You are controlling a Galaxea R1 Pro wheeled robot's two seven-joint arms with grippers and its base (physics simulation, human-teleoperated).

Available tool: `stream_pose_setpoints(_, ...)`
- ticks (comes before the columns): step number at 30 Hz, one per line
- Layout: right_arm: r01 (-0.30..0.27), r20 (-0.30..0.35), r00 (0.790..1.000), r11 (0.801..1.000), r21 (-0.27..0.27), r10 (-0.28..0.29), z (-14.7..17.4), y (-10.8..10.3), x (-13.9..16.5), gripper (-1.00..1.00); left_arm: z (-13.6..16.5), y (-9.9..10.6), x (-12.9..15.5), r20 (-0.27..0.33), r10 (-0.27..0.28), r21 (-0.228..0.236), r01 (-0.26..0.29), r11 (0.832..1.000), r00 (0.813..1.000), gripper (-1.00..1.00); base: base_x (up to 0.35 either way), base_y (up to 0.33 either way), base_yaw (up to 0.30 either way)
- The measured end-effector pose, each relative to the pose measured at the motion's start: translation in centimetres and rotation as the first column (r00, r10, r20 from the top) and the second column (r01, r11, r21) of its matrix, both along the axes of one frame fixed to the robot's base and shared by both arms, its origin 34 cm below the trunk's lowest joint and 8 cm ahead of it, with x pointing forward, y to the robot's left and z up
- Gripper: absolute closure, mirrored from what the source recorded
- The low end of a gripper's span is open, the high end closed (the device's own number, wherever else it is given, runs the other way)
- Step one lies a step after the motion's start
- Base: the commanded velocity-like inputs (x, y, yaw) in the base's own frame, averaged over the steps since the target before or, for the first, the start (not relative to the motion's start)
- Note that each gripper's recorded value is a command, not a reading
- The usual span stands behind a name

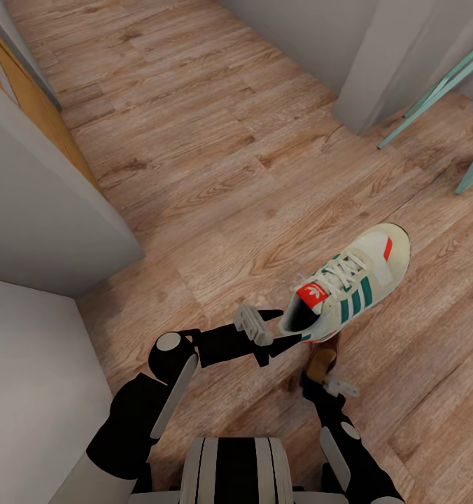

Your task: Pick up the two gym shoes and the two sandals from the corridor floor and place them onto the hallstand (shoe rack) in the corridor, making sure they are on the rack and not on the floor. Arrange them so the two gym shoes are next to each other and the two sandals are next to each other.

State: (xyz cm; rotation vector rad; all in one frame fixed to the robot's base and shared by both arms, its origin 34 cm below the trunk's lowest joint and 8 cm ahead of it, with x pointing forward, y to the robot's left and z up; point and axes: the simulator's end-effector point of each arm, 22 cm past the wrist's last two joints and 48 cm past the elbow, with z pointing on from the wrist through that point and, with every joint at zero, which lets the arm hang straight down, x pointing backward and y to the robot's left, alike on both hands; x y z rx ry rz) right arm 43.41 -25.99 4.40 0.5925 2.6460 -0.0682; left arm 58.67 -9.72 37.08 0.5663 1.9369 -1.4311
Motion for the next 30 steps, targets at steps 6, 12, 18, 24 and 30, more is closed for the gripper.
stream_pose_setpoints(6, 0.002, -0.001, 1.0, 1.0, -0.003, -0.002, 0.0, -0.17, -0.03, 1.0, -0.01, 0.0, -0.01, 0.0, 0.0, 0.0, 0.0, 1.0, 1.0, 1.0, 0.0, 0.0, 0.0)
stream_pose_setpoints(12, 0.001, 0.001, 1.0, 1.0, -0.003, -0.001, 0.02, -0.1, 0.02, 1.0, -0.2, 0.01, -0.33, -0.009, 0.001, 0.001, -0.001, 1.0, 1.0, 1.0, 0.0, 0.0, 0.0)
stream_pose_setpoints(18, 0.002, 0.001, 1.0, 1.0, -0.001, -0.002, 0.02, -0.04, 0.04, 1.0, -0.27, 0.01, -0.48, -0.012, 0.001, 0.001, -0.001, 1.0, 1.0, 1.0, 0.0, 0.0, 0.0)
stream_pose_setpoints(24, 0.003, 0.001, 1.0, 1.0, 0.0, -0.003, 0.01, -0.04, 0.0, 1.0, -0.27, 0.01, -0.48, -0.012, 0.001, 0.001, -0.001, 1.0, 1.0, 1.0, 0.0, 0.0, 0.0)
stream_pose_setpoints(30, 0.003, 0.0, 1.0, 1.0, 0.0, -0.003, 0.0, -0.03, -0.01, 1.0, -0.27, 0.01, -0.48, -0.012, 0.001, 0.001, -0.001, 1.0, 1.0, 1.0, 0.0, 0.0, 0.0)
